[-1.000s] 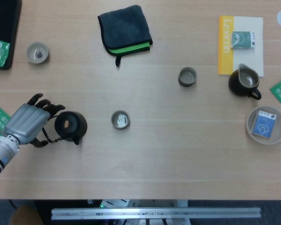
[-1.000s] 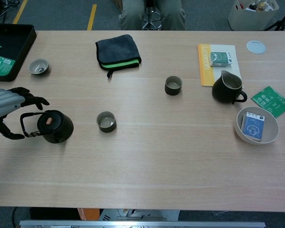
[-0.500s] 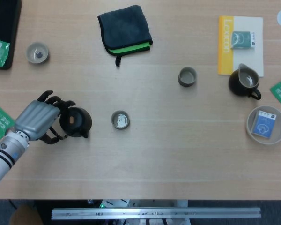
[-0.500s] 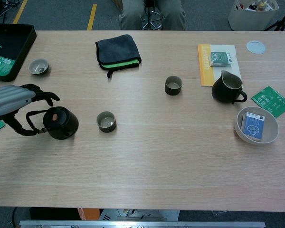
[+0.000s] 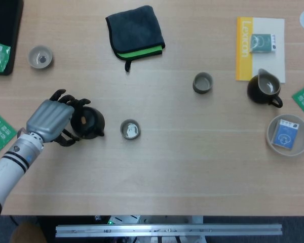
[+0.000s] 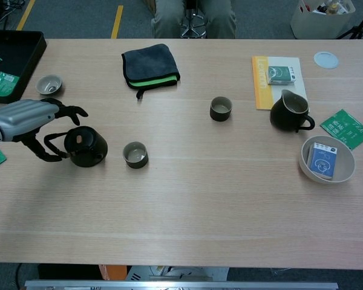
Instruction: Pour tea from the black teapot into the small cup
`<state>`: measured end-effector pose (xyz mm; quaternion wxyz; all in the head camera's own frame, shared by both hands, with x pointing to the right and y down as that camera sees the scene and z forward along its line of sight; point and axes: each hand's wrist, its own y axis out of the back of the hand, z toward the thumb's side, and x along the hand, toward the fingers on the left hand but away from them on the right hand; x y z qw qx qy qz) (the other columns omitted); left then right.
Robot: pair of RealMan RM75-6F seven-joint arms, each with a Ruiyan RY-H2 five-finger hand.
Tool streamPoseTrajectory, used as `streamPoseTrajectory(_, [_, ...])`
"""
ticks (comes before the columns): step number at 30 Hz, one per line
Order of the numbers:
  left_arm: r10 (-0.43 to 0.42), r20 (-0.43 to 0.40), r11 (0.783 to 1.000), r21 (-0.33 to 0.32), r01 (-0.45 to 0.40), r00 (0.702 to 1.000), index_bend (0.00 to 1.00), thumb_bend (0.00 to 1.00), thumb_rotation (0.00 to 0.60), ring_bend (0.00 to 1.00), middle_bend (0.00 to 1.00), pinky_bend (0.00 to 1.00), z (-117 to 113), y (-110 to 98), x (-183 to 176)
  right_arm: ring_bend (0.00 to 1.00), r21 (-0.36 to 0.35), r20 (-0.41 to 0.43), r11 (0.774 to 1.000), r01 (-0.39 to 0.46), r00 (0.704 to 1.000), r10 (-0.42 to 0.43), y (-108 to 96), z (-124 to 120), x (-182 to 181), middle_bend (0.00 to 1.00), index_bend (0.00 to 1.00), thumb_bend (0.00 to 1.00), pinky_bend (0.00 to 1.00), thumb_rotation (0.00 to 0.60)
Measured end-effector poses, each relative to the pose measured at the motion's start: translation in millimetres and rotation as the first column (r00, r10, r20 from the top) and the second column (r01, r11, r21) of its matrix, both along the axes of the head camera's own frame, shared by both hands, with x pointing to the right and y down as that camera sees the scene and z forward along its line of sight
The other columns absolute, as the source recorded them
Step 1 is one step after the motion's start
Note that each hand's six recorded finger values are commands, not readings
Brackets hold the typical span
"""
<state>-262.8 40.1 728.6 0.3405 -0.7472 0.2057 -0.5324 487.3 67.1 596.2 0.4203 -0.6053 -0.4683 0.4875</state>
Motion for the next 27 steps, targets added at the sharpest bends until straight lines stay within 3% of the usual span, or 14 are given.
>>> streamPoseTrajectory(13, [-0.02,-0.035,0.999,0.049,0.022,0.999,0.11,0.16,0.6,0.13,0.24,0.04,-12,-30,21,0.0,0.003,0.007,1.0,-0.008,1.0,0.008,1,1,3,0.19,0.24,0.05,0.0,0.6])
streamPoseTrajectory(21, [-0.06,-0.056,0.995,0.079,0.064,0.997,0.13,0.16,0.6,0.14,0.25,0.04,-5,-50,30,0.0,0.004,0.011,1.0,-0.012,1.0,0.012,1,1,5,0.19,0.24,0.05,0.0,0.6])
streamPoseTrajectory(27, [-0.098,-0.059,0.991,0.087,0.103,0.993,0.2,0.16,0.6,0.15,0.29,0.04,1,-61,25,0.0,0.007,0.012,1.0,-0.016,1.0,0.015,2,0,6,0.19,0.24,0.05,0.0,0.6])
